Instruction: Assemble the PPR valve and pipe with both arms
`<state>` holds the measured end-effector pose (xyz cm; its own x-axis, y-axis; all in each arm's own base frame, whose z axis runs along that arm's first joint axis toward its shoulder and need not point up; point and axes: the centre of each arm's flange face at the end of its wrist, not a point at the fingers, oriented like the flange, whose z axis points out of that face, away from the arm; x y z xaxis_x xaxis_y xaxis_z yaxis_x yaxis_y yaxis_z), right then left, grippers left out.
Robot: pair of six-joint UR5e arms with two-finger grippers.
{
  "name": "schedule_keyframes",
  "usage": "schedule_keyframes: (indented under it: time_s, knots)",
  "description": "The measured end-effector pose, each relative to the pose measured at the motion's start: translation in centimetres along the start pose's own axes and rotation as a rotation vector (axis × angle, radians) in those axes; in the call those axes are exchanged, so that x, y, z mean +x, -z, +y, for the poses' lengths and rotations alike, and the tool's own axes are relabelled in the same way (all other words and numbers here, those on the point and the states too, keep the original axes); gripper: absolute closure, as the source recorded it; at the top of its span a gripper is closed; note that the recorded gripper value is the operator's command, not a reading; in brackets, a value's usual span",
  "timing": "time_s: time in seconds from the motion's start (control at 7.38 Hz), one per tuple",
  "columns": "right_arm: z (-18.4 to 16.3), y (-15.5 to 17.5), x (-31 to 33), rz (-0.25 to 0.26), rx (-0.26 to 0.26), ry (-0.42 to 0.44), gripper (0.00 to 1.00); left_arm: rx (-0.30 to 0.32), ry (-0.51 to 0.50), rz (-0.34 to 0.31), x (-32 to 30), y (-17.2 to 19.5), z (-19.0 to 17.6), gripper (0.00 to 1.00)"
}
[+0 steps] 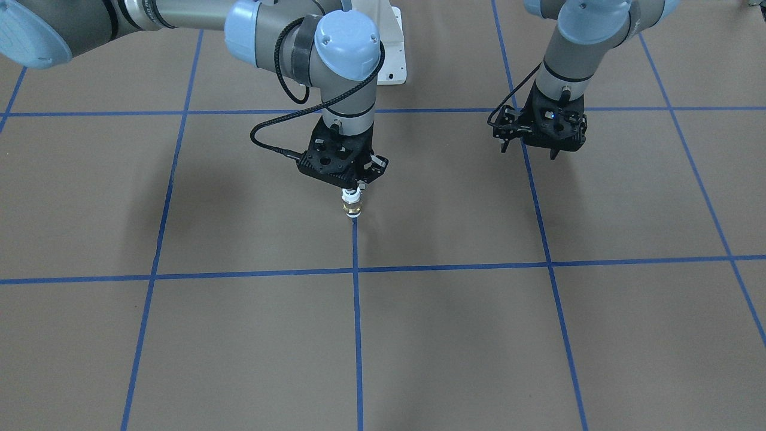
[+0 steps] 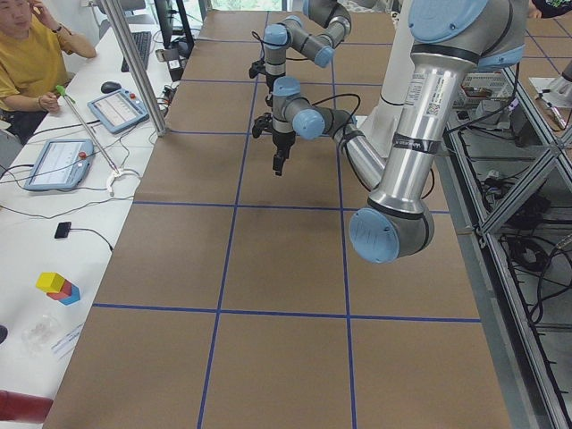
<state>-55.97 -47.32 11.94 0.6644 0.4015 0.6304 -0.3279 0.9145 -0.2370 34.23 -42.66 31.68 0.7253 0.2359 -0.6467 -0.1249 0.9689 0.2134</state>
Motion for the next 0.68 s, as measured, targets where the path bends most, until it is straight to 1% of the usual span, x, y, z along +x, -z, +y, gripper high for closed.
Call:
schedule_keyframes:
  time_s: [0.14,0.27,0.41,0.68]
  knots:
    - [0.03,0.00,-0.02,0.000,0.000,0.001,0.53,0.000,0.000,0.000,-0.02,-0.01,0.01,0.00]
    - [0.02,0.00,-0.02,0.000,0.001,0.001,0.42,-0.001,0.000,-0.001,-0.03,-0.03,0.02,0.00]
    - [0.04,-0.07,0.01,0.001,0.002,0.001,0.38,0.000,0.000,0.000,-0.02,-0.02,0.01,0.00]
    - [0.11,-0.19,0.02,0.002,0.010,0.003,0.35,0.000,0.000,0.000,0.00,-0.01,0.00,0.00]
